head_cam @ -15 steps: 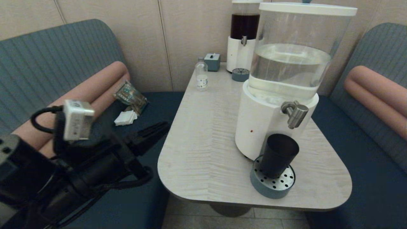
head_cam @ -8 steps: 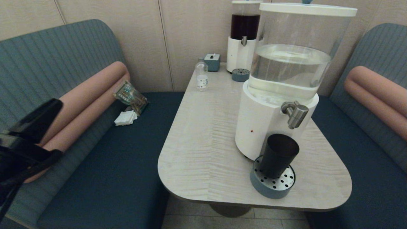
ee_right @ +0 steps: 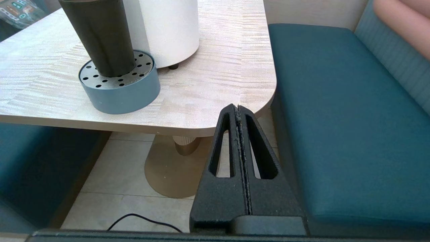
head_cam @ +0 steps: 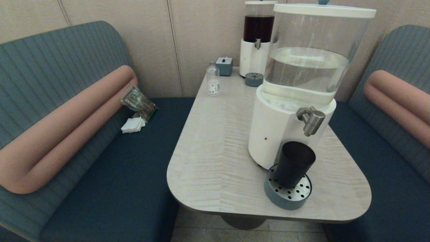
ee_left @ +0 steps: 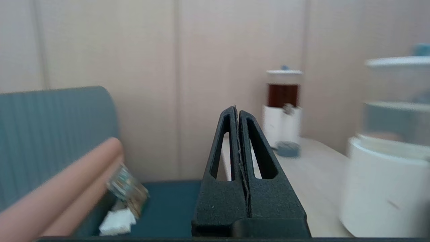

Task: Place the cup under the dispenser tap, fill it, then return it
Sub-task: Turn on the faucet

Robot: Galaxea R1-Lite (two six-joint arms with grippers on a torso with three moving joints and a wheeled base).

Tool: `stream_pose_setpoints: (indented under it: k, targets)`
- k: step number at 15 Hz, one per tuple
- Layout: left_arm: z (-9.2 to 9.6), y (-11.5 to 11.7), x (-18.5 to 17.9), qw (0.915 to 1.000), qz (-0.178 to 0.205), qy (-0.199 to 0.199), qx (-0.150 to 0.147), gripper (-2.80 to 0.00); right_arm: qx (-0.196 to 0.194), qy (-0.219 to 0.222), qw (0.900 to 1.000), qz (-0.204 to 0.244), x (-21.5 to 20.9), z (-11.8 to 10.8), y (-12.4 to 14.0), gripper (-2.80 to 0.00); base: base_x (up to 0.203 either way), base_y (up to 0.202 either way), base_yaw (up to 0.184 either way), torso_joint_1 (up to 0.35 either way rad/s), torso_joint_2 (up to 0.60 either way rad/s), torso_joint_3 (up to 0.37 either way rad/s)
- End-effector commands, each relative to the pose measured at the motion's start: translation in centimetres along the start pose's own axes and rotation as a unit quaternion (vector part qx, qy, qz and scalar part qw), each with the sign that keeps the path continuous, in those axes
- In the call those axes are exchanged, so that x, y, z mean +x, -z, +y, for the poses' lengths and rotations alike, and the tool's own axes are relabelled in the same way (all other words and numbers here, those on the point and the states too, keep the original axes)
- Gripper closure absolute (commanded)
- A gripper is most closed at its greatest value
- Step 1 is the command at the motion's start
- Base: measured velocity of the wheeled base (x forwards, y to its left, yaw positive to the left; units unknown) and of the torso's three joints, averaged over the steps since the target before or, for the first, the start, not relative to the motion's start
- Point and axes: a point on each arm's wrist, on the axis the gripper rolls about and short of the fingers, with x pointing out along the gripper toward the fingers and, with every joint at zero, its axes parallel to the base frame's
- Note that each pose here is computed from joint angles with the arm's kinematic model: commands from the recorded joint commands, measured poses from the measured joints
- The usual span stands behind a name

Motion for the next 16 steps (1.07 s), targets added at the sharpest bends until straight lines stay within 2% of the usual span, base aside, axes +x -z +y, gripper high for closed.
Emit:
stream_pose_setpoints:
  k: [1,2,3,5,6,8,10,13,15,16]
  targets:
    - [-0.9,-0.7,-3.4,0.9998,0.017,0.006,-0.005,0.00,0.000,0.000,1.000,0.007,0.1,0.0,0.4,0.00,0.000,0.000,0.000,0.000,0.00,0.000]
    - [-1.0,-0.6,-4.1,0.9990,0.041,0.008,-0.016,0.00,0.001,0.001,1.000,0.008,0.1,0.0,0.4,0.00,0.000,0.000,0.000,0.000,0.00,0.000]
    - [-1.2,-0.8,-4.4,0.9976,0.048,0.015,-0.048,0.00,0.001,0.001,1.000,0.007,0.1,0.0,0.4,0.00,0.000,0.000,0.000,0.000,0.00,0.000]
    - [-1.3,-1.7,-4.1,0.9858,0.040,0.026,-0.161,0.00,0.001,0.001,1.000,0.008,0.1,0.0,0.4,0.00,0.000,0.000,0.000,0.000,0.00,0.000]
    - [-1.3,-2.2,-4.0,0.9796,0.037,0.030,-0.195,0.00,0.001,0.001,1.000,0.008,0.1,0.0,0.4,0.00,0.000,0.000,0.000,0.000,0.00,0.000]
    - [-1.4,-2.4,-3.9,0.9786,0.034,0.034,-0.200,0.00,0.001,0.000,1.000,0.008,0.1,0.0,0.4,0.00,0.000,0.000,0.000,0.000,0.00,0.000]
    - [-1.2,-3.0,-3.9,0.9735,0.031,0.050,-0.221,0.00,0.001,0.001,1.000,0.008,0.1,0.0,0.4,0.00,0.000,0.000,0.000,0.000,0.00,0.000]
    - [-1.3,-3.1,-5.0,0.9738,0.026,0.048,-0.221,0.00,0.001,0.001,1.000,0.008,0.1,0.0,0.4,0.00,0.000,0.000,0.000,0.000,0.00,0.000]
    - [-1.5,-2.9,-6.7,0.9784,0.018,0.054,-0.199,0.00,0.001,0.000,1.000,0.008,0.1,0.0,0.4,0.00,0.000,0.000,0.000,0.000,0.00,0.000]
    - [-1.6,-2.7,-7.8,0.9838,0.015,0.059,-0.169,0.00,0.001,0.001,1.000,0.008,0.1,0.0,0.4,0.00,0.000,0.000,0.000,0.000,0.00,0.000]
